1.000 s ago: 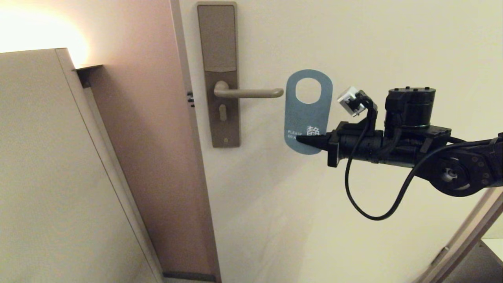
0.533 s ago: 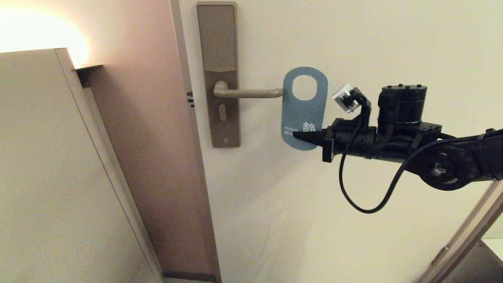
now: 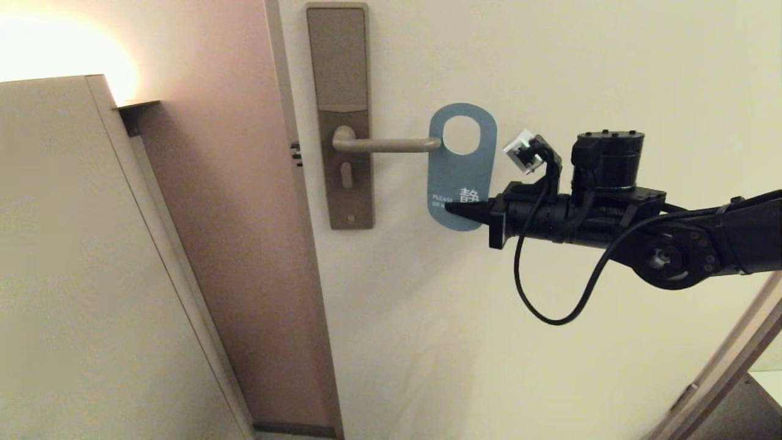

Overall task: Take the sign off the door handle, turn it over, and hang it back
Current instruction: Hang the sign back with the other side facing out

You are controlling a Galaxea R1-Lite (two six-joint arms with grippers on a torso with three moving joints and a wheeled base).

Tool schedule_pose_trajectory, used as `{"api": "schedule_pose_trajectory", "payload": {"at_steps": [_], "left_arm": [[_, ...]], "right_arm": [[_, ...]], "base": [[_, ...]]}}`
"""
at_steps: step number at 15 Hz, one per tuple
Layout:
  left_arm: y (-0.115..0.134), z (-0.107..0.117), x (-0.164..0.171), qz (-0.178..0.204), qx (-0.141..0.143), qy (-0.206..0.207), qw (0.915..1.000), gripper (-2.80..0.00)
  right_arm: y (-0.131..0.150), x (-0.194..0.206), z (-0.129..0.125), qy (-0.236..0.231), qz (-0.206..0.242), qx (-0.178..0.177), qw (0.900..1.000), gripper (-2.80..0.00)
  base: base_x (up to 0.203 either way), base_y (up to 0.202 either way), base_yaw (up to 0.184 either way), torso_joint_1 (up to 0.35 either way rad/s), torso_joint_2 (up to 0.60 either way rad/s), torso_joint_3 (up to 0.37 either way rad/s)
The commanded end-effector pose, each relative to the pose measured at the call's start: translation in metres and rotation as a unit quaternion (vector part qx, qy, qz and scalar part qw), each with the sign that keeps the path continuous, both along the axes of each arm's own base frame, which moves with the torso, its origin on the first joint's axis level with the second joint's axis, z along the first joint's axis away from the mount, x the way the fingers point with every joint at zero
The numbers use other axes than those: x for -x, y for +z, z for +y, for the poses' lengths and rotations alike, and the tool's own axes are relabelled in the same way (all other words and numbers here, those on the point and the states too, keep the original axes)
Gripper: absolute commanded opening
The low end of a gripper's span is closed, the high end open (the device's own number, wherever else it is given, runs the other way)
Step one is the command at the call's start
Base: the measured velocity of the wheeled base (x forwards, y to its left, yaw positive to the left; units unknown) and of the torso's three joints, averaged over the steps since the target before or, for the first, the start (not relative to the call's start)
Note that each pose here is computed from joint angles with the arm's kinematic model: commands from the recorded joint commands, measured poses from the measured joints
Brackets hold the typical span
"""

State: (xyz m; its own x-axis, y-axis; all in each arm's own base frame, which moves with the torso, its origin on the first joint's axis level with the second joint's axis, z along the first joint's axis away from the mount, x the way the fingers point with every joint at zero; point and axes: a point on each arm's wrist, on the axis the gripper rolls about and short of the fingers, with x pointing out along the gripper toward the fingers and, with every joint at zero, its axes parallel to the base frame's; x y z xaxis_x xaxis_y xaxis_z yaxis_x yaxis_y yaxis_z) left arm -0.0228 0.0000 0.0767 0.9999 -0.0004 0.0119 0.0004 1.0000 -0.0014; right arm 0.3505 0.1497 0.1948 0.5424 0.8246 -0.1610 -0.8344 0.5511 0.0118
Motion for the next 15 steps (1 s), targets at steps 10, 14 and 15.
{"api": "schedule_pose_trajectory", "payload": {"at_steps": [10, 14, 15], "left_arm": [[0.0, 0.0, 0.0, 0.001, 0.0, 0.0, 1.0, -2.8], [0.0, 0.0, 0.0, 0.001, 0.0, -0.001, 1.0, -2.8], [0.0, 0.0, 0.0, 0.001, 0.0, 0.0, 1.0, -2.8]], "right_arm": [[-0.005, -0.002, 0.019, 0.024, 0.003, -0.001, 1.0, -2.8], [-0.005, 0.0, 0.022, 0.03, 0.003, -0.002, 1.0, -2.8], [-0.004, 0.002, 0.026, 0.036, 0.002, -0.002, 0.999, -2.8]], "base": [[0.0, 0.0, 0.0, 0.0, 0.0, 0.0], [0.0, 0.0, 0.0, 0.0, 0.0, 0.0], [0.0, 0.0, 0.0, 0.0, 0.0, 0.0]]}}
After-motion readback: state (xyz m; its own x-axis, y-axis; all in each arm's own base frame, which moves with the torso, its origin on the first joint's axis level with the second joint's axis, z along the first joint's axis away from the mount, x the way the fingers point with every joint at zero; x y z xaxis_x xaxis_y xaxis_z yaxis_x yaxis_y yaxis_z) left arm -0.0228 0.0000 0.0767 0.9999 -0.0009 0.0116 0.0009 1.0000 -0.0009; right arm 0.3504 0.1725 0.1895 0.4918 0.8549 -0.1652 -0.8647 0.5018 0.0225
